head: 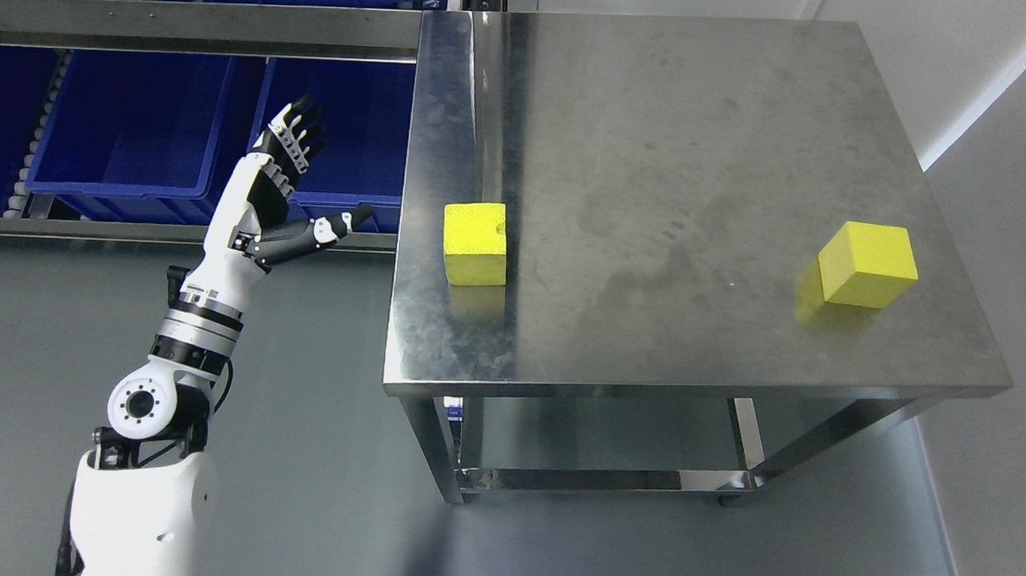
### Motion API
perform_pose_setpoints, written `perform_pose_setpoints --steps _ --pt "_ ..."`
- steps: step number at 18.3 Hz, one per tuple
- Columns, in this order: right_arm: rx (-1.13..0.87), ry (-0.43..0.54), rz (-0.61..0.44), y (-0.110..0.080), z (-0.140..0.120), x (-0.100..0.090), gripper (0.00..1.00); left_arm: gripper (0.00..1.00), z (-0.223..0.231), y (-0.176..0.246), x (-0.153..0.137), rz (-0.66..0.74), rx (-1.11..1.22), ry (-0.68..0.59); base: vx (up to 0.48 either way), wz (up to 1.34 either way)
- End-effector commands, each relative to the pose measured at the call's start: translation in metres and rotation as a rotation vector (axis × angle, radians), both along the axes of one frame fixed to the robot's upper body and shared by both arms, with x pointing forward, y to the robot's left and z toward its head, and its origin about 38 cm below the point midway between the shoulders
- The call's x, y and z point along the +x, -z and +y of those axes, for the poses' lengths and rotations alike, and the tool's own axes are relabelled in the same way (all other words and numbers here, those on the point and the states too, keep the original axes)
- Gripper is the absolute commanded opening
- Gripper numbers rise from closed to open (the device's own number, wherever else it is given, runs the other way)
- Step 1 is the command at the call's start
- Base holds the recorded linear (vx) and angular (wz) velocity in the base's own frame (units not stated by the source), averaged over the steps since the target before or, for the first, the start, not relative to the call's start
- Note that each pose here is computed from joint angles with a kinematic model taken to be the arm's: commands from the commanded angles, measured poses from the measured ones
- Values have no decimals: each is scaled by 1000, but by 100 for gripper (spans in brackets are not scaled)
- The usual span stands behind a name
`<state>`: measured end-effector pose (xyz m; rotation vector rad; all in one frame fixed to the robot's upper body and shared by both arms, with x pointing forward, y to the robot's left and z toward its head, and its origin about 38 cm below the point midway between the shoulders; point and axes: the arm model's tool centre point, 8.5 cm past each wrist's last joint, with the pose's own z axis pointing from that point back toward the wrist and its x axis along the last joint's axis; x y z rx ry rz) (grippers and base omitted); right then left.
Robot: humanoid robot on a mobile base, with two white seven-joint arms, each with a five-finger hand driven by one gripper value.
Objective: Move yellow foam block to right shelf middle
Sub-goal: 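Reach the left hand toward the yellow foam cube nearer the robot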
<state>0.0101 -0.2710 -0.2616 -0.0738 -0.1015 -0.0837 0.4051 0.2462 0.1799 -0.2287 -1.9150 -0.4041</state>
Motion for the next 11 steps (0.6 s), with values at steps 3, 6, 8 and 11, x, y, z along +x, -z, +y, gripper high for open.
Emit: perform_pose_setpoints --steps 3,6,8,11 --pt "-18 -2 -18 -1 -12 7 100 100 -22 -23 10 -41 241 313 0 0" --pt "-18 -2 -18 -1 -12 7 100 100 -48 -16 31 30 301 404 0 0" --pt "-18 -2 -18 -1 -12 7 100 100 -55 -8 46 76 339 417 0 0" --pt "-18 -2 -18 -1 -12 7 100 100 -75 12 48 128 399 460 0 0"
